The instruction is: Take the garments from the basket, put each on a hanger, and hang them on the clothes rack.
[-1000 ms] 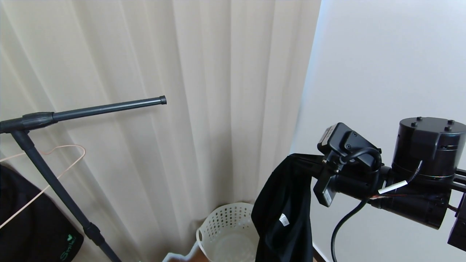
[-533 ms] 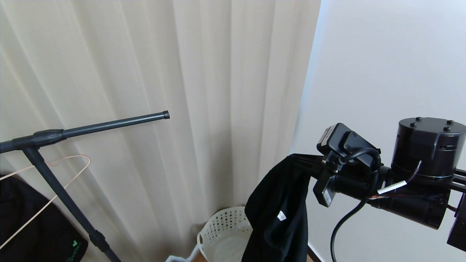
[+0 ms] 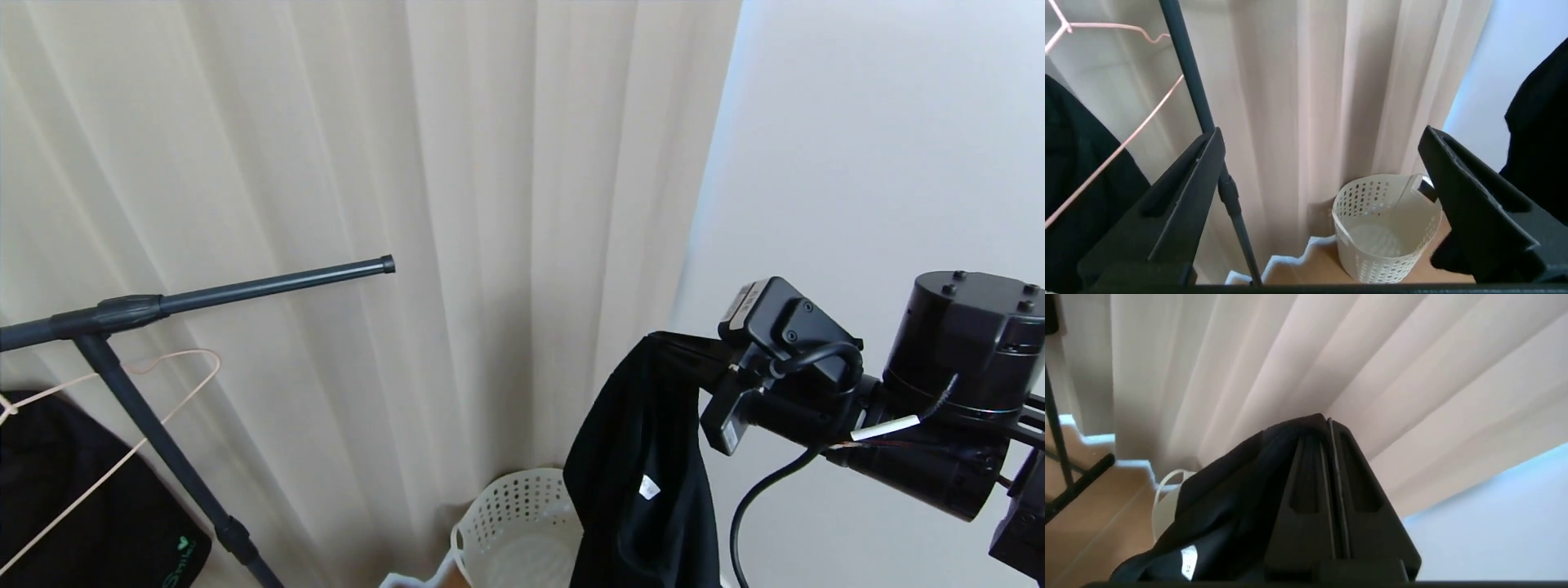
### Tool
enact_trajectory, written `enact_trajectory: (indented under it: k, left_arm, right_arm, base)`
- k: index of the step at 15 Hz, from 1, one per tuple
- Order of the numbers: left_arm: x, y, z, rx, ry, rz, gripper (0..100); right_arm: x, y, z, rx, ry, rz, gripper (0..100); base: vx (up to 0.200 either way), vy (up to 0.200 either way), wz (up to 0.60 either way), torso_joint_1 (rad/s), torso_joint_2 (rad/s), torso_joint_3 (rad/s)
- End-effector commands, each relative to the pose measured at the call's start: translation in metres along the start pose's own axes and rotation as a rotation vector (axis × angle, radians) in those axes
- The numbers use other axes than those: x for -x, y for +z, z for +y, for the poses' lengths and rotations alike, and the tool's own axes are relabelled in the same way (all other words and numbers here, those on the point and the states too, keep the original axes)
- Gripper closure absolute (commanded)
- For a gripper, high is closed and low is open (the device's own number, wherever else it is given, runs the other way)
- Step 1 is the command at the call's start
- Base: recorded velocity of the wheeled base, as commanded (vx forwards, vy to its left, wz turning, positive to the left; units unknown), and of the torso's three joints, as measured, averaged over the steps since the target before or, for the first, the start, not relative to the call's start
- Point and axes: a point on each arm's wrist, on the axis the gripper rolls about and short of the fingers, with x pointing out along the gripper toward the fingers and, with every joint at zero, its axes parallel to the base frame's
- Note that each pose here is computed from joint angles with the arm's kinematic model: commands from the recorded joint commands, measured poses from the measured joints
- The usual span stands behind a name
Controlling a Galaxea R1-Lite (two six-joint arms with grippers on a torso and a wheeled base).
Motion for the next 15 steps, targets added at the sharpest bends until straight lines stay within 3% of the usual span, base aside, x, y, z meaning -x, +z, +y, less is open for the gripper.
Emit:
enact_trajectory:
  k: [1,4,8,10,15]
  left_arm:
    - [-0.0001,0.0001,0.0,0.0,0.0,0.001,0]
    - [-0.0001,0.0001,0.0,0.0,0.0,0.001,0]
    - [-0.0001,0.0001,0.0,0.002,0.0,0.001,0]
    - [-0.0001,0.0001,0.0,0.0,0.0,0.001,0]
    - [-0.0001,0.0001,0.0,0.002,0.0,0.001,0]
  right_arm:
    - [-0.0038,-0.0057,0.003,0.0,0.013,0.022,100]
    - [-0.0043,-0.0056,0.0028,-0.002,0.012,0.02,100]
    - [-0.004,-0.0049,0.0026,-0.002,0.011,0.016,100]
    - [-0.0036,-0.0048,0.0021,-0.002,0.009,0.015,100]
    - [-0.0031,-0.005,0.0018,-0.002,0.008,0.016,100]
  base:
    - [0.0,0.0,0.6,0.012,0.0,-0.002]
    - [0.0,0.0,0.6,0.006,0.0,0.001]
    - [-0.2,0.0,0.15,0.006,0.0,0.001]
    - [-0.2,0.2,0.0,0.0,0.0,0.0]
    - [0.0,0.2,0.0,-0.002,0.0,0.002]
